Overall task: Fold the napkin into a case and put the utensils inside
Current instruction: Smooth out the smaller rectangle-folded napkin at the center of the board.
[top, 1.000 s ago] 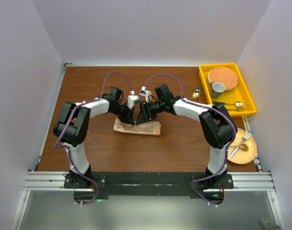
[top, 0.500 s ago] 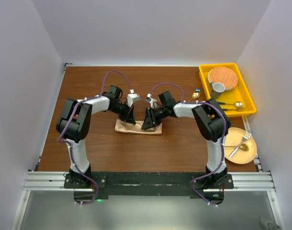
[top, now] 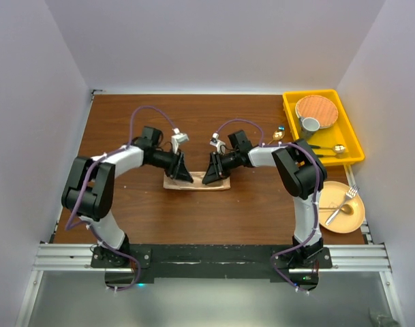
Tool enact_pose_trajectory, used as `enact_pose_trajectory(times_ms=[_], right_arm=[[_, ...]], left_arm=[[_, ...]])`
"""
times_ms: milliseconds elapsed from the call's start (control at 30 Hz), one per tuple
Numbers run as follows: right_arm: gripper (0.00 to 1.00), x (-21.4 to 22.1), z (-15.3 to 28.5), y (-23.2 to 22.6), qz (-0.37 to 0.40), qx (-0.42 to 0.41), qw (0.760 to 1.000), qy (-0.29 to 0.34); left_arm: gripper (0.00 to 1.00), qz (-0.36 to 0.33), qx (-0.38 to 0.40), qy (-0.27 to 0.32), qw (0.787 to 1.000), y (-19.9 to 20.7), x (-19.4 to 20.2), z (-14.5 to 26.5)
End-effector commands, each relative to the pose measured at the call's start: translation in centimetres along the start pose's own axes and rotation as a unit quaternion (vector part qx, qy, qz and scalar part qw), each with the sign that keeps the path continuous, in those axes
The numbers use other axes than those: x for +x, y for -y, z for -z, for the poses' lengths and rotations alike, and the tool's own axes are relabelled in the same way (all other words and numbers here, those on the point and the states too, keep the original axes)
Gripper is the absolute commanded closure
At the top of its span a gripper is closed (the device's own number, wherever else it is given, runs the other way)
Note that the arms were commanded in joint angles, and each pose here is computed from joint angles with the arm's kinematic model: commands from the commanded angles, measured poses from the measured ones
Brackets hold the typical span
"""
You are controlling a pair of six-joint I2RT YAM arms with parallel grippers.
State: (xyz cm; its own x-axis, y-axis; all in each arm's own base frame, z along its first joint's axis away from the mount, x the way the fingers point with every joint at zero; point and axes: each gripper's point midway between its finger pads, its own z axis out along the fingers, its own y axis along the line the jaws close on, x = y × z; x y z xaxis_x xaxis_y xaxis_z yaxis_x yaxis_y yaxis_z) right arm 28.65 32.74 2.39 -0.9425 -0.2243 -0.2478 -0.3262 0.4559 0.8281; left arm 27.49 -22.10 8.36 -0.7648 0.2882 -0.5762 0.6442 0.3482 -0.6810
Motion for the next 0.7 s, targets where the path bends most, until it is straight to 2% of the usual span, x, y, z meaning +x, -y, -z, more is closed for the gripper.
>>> enact_pose_trajectory(times_ms=[0,33,100,133,300,333,667], right_arm=[[0.7,2.5,-0.5,4.4,-0.037,0.065,0.997,-0.017],[0.7,2.4,-0.4,4.4,-0.036,0.065,0.997,-0.015],[0.71,2.4,-0.4,4.6,-0.033,0.065,0.997,-0.017],[0.71,2.4,-0.4,4.6,-0.031,0.066,0.997,-0.017],[0.72,3.1,-0.3,5.2,-0.024,0.072,0.997,-0.032],[0.72,3.2,-0.4,5.3,-0.024,0.074,0.996,-0.035],[0.73,3.1,-0.2,6.2,-0.013,0.081,0.996,-0.043]], left_arm=[[0.56,0.056,0.072,-0.002,0.996,4.6,1.5,-3.6],[0.57,0.081,0.07,-0.007,0.994,4.4,1.9,-4.2],[0.57,0.085,0.068,-0.001,0.994,3.6,1.9,-5.3],[0.58,0.117,0.059,-0.006,0.991,2.7,2.5,-5.9],[0.6,0.153,0.049,0.006,0.987,-0.1,3.2,-6.3],[0.6,0.178,0.051,0.004,0.983,-0.6,3.8,-6.3],[0.6,0.285,0.011,0.01,0.958,-5.5,9.3,-1.3]])
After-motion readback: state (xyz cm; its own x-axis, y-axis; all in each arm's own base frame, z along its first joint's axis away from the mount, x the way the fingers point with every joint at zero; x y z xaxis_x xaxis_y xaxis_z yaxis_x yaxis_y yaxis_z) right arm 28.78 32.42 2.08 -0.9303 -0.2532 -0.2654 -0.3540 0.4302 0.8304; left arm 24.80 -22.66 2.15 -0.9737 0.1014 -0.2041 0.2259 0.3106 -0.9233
